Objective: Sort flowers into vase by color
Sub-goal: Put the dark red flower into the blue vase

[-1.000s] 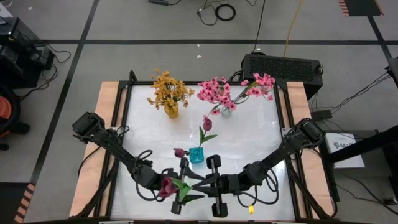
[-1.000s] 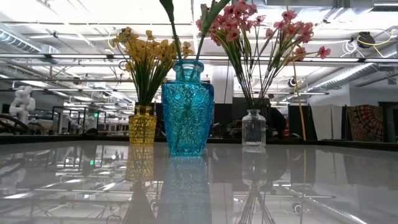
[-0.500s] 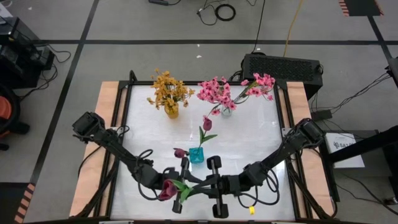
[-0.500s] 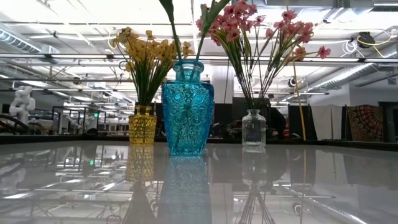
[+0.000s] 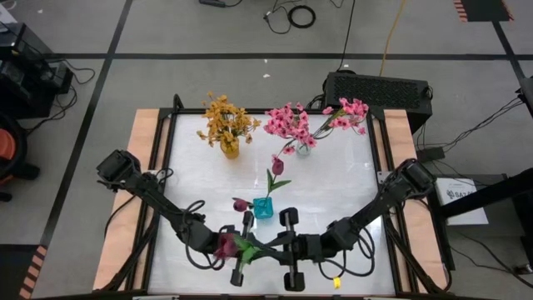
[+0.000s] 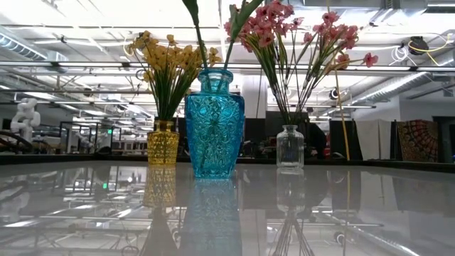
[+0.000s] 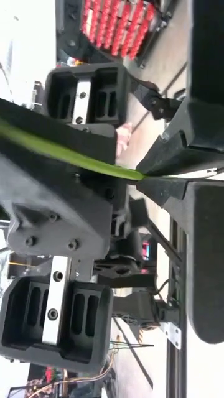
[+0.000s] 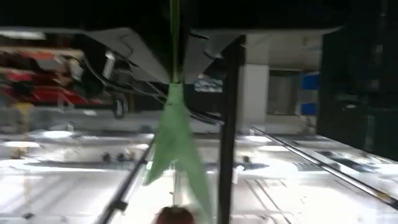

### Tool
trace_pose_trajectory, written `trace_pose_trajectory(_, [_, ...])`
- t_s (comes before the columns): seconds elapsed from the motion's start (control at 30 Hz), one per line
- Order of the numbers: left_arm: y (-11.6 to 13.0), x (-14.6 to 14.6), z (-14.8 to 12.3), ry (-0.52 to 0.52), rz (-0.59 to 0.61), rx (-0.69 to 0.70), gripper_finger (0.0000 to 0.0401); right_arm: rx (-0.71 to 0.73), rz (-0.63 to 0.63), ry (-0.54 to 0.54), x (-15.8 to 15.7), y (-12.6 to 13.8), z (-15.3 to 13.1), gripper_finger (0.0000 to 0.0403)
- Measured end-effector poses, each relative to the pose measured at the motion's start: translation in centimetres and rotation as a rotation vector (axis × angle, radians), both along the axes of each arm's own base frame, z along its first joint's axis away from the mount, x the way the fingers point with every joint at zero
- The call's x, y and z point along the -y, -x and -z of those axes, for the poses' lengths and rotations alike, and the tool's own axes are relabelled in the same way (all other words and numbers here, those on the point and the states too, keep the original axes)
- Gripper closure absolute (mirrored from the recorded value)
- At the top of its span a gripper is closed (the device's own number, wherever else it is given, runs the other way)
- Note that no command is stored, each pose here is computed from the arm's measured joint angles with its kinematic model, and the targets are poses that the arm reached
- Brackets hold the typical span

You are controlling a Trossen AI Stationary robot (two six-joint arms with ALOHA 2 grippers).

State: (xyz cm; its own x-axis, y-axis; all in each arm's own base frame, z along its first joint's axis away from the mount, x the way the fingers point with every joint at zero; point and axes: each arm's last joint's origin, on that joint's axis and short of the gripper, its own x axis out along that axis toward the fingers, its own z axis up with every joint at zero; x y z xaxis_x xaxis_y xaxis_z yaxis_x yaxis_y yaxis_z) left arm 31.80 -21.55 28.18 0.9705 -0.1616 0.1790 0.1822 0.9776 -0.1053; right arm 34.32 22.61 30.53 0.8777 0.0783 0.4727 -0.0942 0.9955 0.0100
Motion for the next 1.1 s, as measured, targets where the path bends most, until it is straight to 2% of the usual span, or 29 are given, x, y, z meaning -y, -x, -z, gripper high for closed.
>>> trace_pose_trajectory(0.13, [0.4,0.1,-0.1,-0.024,-0.014,-0.042,0.0391,-0.059,0.067,-0.006,-0.6,0.8,-0.2,0.0326])
trace_pose_trajectory(0.27, [1.2,0.1,-0.7,-0.042,-0.047,-0.079,0.0391,-0.127,0.074,-0.014,-1.1,2.1,-1.6,0.0268])
trace_pose_trajectory(0.47, [1.7,0.0,-0.6,-0.067,-0.065,-0.151,0.0391,-0.26,0.059,-0.076,-0.4,3.9,-3.6,0.0218])
trace_pose_trajectory(0.8, [0.6,-1.4,0.5,-0.051,-0.117,-0.244,0.0391,-0.4,0.109,-0.083,2.0,3.0,-3.2,0.0197])
trace_pose_trajectory(0.97, [0.6,-1.5,0.8,-0.068,-0.12,-0.267,0.0391,-0.412,0.137,-0.079,2.8,2.5,-3.1,0.0205])
trace_pose_trajectory(1.1, [0.6,-1.4,0.8,-0.071,-0.119,-0.271,0.0391,-0.423,0.119,-0.069,2.8,2.4,-2.9,0.0225])
